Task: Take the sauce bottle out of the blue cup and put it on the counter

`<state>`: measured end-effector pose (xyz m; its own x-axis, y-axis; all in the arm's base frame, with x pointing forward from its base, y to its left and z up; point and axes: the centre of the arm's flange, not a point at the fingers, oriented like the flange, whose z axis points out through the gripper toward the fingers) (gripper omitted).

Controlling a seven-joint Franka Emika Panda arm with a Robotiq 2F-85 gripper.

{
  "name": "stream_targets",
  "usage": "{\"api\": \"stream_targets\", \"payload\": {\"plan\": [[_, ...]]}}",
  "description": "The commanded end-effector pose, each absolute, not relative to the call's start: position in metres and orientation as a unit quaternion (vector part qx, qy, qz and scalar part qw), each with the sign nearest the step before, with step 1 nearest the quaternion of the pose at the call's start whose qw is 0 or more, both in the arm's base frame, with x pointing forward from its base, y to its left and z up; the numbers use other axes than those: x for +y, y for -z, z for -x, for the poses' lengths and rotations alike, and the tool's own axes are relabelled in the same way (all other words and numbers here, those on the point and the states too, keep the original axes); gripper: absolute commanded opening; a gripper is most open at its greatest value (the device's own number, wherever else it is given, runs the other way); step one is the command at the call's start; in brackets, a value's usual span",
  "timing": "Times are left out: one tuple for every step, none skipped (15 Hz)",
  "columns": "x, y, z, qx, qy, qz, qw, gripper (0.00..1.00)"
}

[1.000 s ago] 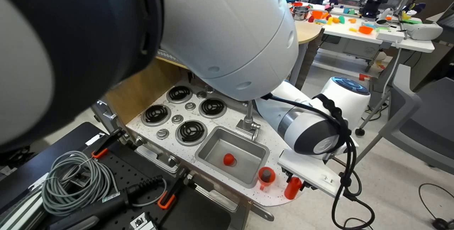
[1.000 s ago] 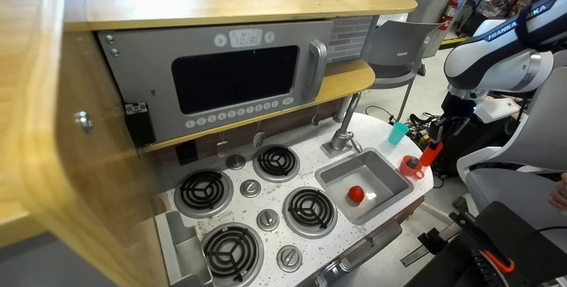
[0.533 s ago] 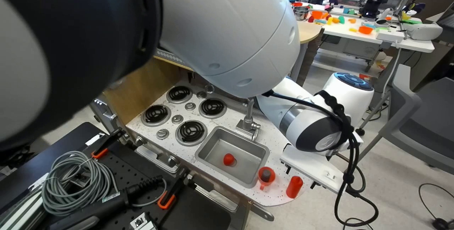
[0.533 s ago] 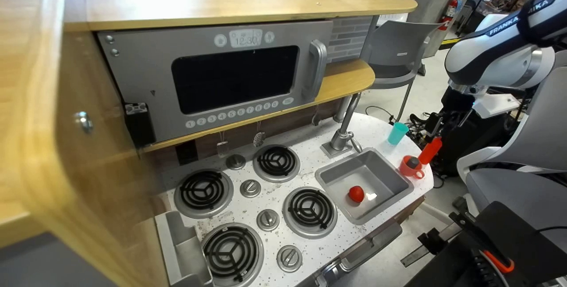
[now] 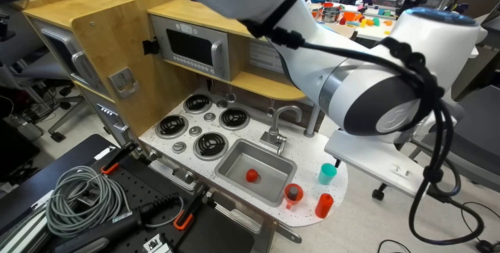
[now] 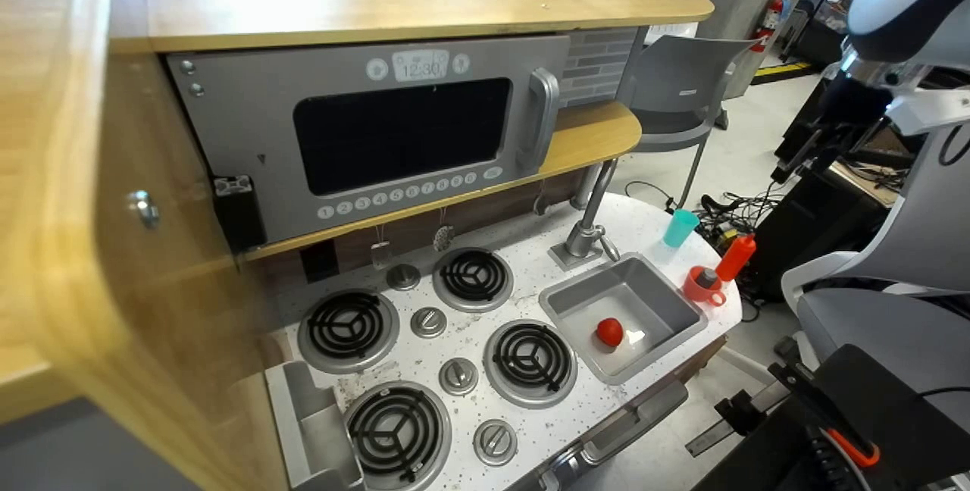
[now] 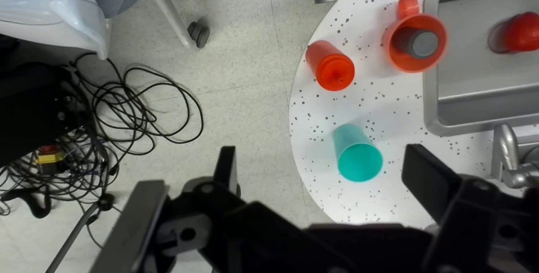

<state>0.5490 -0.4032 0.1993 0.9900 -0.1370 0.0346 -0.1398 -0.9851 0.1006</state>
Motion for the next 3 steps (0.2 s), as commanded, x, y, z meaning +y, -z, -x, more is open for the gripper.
{"api": "stream_targets", "payload": {"plan": [[-0.403,-0.214,-0.542,-0.073,-0.016,-0.996,0.052,1.00],[-0.403,-0.228,-0.534,-0.078,-0.017,-0.995,0.053,1.00],[-0.402,-0.236,-0.527,-0.080,-0.017,-0.995,0.053,1.00]]}}
